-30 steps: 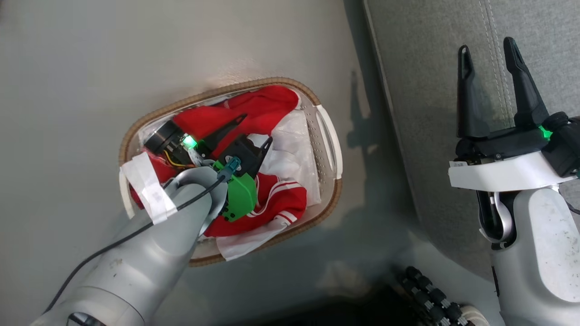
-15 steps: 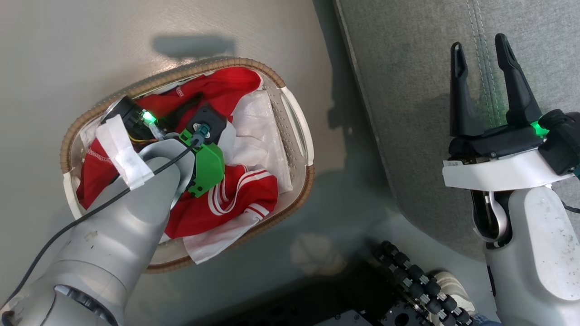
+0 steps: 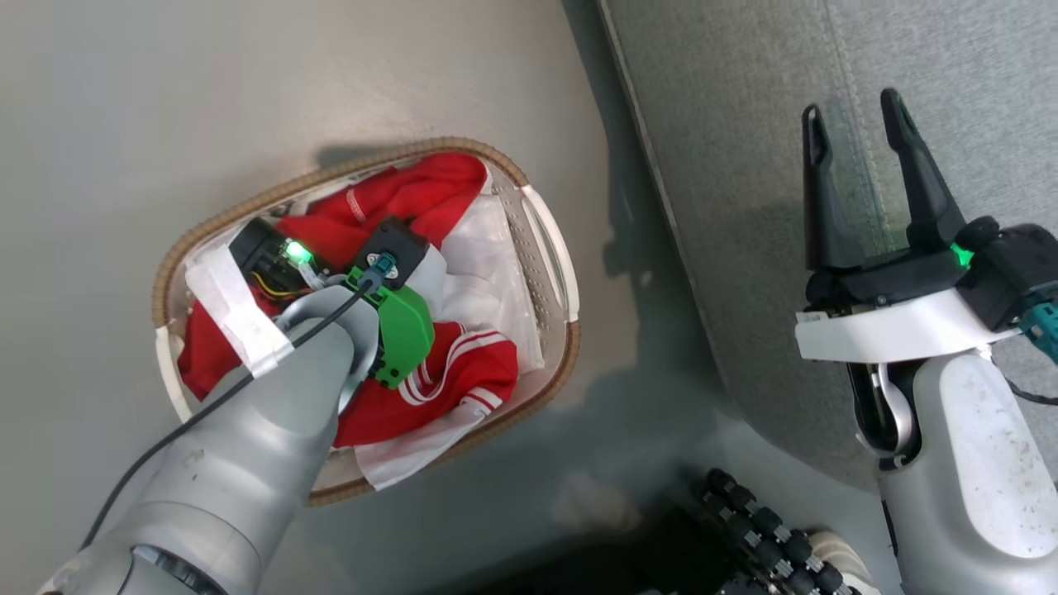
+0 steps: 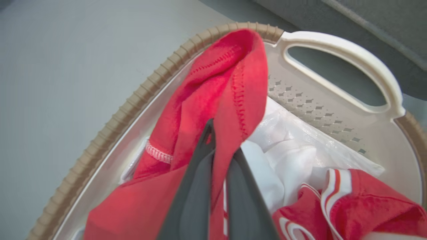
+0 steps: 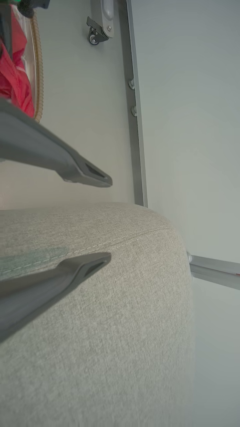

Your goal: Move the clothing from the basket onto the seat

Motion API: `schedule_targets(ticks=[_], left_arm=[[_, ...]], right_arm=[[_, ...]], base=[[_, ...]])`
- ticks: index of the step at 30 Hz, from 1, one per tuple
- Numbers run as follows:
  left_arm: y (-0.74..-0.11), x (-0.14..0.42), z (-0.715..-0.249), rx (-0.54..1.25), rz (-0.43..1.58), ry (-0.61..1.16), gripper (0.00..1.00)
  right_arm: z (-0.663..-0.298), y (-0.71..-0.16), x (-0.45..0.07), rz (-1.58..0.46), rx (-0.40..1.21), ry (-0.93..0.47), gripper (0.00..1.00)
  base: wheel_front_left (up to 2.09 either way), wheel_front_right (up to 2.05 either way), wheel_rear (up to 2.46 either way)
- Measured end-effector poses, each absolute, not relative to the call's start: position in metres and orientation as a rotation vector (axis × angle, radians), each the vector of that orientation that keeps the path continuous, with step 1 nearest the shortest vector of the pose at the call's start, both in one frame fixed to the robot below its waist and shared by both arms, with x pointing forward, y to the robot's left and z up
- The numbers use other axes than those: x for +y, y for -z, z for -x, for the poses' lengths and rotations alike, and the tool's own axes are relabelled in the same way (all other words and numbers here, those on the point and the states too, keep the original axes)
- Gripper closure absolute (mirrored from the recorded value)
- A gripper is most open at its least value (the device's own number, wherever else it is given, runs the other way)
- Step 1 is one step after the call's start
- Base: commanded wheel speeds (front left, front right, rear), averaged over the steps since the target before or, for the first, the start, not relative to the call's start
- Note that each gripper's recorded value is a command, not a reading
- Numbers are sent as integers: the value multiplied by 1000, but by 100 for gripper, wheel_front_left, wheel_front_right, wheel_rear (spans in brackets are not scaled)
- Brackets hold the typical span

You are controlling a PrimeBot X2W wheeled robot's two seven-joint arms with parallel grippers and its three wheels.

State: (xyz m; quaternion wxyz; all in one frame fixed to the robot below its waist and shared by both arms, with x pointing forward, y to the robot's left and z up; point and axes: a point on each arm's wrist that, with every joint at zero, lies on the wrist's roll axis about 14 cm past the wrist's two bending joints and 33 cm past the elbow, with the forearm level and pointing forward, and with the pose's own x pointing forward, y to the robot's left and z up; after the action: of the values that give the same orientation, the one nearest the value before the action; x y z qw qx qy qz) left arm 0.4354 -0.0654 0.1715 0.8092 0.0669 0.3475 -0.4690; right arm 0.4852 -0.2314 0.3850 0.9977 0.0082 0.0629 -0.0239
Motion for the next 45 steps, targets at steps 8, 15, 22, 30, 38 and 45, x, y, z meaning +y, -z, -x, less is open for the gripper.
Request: schedule_targets(ticks=[8, 15, 22, 30, 38, 45], left_arm=[[-234, -64, -459, 582, -104, 957, 100], [-315, -48, -487, 370, -101, 884, 100], [-417, -39, -498, 127, -109, 838, 100], [-537, -32, -485, -142, -151, 816, 100], [-658, -24, -475, -391, -270, 768, 100], [-729, -26, -465, -511, -360, 741, 100]], right_arm=[[-472, -406, -228, 12, 105, 41, 0], [-456, -431, -221, 36, 71, 27, 0], [-434, -460, -207, 45, 23, -8, 0], [-407, -499, -184, 44, -68, -68, 0], [-387, -544, -159, 52, -191, -136, 0], [-383, -573, -131, 48, -276, -221, 0]], base=[[0, 0, 0], [0, 0, 0], [0, 0, 0], [0, 0, 0], [0, 0, 0], [0, 0, 0]])
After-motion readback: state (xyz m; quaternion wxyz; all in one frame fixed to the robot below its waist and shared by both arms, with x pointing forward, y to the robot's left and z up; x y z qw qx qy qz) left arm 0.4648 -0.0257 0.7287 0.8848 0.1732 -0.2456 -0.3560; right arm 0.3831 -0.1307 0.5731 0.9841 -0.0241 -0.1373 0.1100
